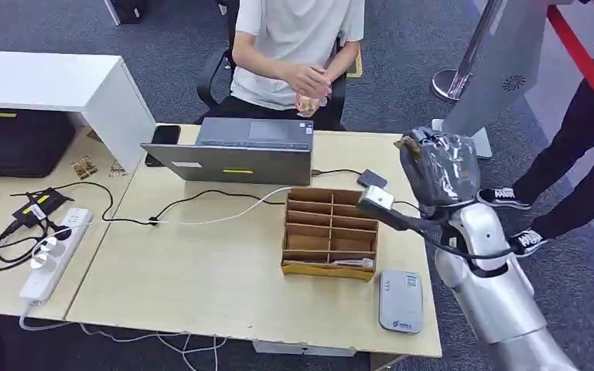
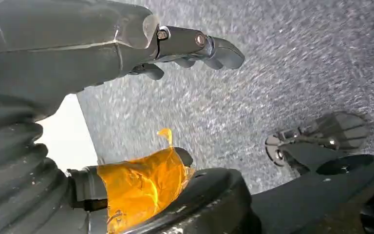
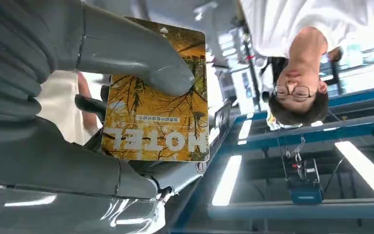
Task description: Pass the card to the sensor for recognition and then transmit it.
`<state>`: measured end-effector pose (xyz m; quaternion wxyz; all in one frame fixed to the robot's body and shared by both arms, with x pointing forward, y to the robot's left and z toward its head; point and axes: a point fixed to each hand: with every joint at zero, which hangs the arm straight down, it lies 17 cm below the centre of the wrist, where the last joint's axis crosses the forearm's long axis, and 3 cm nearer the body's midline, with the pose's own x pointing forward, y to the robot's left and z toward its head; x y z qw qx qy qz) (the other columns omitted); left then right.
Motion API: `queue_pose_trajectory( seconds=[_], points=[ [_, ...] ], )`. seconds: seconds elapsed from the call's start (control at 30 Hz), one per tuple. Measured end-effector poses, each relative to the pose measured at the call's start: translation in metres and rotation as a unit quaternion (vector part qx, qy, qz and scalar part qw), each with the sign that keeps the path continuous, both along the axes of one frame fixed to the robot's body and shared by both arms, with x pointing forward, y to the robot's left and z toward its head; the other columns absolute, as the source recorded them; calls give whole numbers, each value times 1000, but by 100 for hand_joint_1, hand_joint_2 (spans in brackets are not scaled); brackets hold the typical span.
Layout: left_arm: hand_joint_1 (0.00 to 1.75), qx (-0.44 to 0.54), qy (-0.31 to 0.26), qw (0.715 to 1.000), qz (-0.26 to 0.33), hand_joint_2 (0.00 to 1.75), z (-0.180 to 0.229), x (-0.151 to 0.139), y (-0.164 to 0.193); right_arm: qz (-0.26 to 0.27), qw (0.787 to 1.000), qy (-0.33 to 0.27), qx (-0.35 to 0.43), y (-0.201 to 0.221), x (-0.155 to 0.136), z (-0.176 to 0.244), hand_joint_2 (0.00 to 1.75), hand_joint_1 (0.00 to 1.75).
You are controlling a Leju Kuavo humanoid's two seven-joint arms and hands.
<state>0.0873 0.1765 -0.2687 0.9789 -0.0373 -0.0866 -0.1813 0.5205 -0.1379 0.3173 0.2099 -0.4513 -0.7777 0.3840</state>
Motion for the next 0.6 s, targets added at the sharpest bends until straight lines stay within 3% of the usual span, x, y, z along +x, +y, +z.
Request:
queue_pose_trajectory(
  seconds=[0.2, 0.6],
  points=[
    [0, 1, -7, 999, -32, 175, 2, 10, -3, -43, 999, 18, -27, 8, 44, 3, 175, 175],
    [0, 2, -5, 999, -44, 175, 3, 10, -4, -59, 997, 37, -38, 14, 63, -4, 175, 175]
  ],
)
